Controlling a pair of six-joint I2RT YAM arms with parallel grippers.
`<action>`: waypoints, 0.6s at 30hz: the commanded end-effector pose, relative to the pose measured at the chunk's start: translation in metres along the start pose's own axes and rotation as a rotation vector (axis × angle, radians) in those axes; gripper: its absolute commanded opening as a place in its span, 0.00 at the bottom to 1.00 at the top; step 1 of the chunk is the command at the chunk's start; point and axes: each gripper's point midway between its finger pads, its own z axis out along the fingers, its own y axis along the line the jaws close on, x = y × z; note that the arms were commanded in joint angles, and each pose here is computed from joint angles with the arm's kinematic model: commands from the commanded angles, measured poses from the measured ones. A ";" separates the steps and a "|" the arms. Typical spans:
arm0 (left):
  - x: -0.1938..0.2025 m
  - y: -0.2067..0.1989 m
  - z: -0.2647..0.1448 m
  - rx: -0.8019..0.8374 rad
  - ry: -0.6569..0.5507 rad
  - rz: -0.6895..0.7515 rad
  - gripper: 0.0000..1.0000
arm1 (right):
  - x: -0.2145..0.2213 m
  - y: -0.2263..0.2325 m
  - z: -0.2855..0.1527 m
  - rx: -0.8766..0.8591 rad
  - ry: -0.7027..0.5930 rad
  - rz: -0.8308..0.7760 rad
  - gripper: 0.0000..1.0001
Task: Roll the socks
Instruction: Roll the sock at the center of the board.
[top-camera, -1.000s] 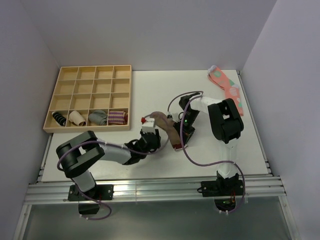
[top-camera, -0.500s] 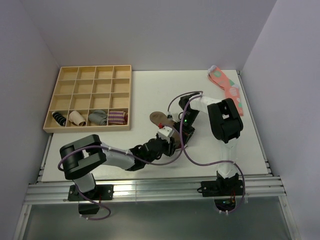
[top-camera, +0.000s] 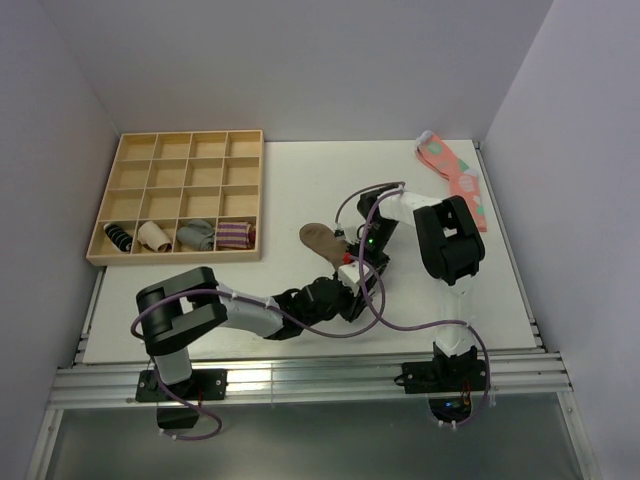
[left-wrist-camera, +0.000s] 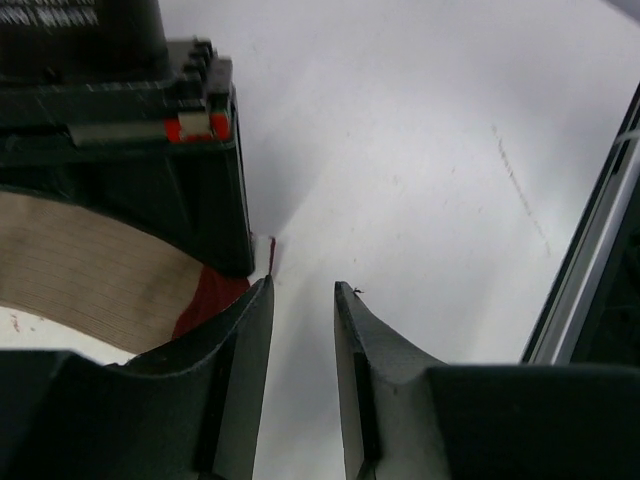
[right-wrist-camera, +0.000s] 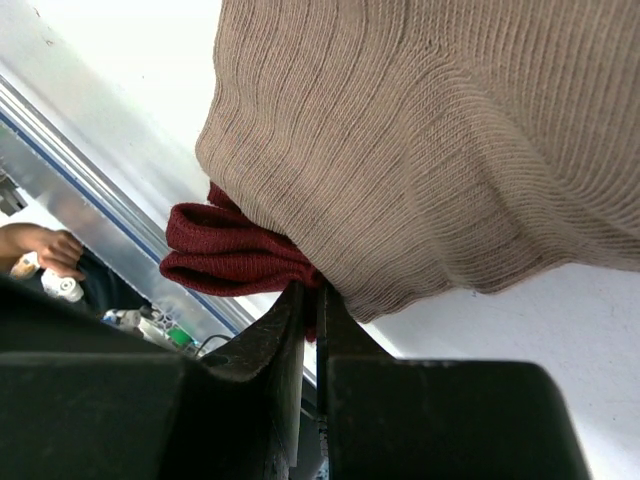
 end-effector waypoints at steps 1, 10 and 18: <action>-0.001 -0.003 0.006 0.036 0.000 0.022 0.36 | -0.014 -0.016 0.009 0.050 -0.014 -0.031 0.00; 0.009 0.013 0.011 0.024 0.019 -0.016 0.36 | -0.016 -0.017 0.010 0.047 -0.008 -0.022 0.00; 0.015 0.023 0.014 0.015 0.029 -0.036 0.36 | -0.016 -0.018 0.010 0.049 -0.005 -0.016 0.00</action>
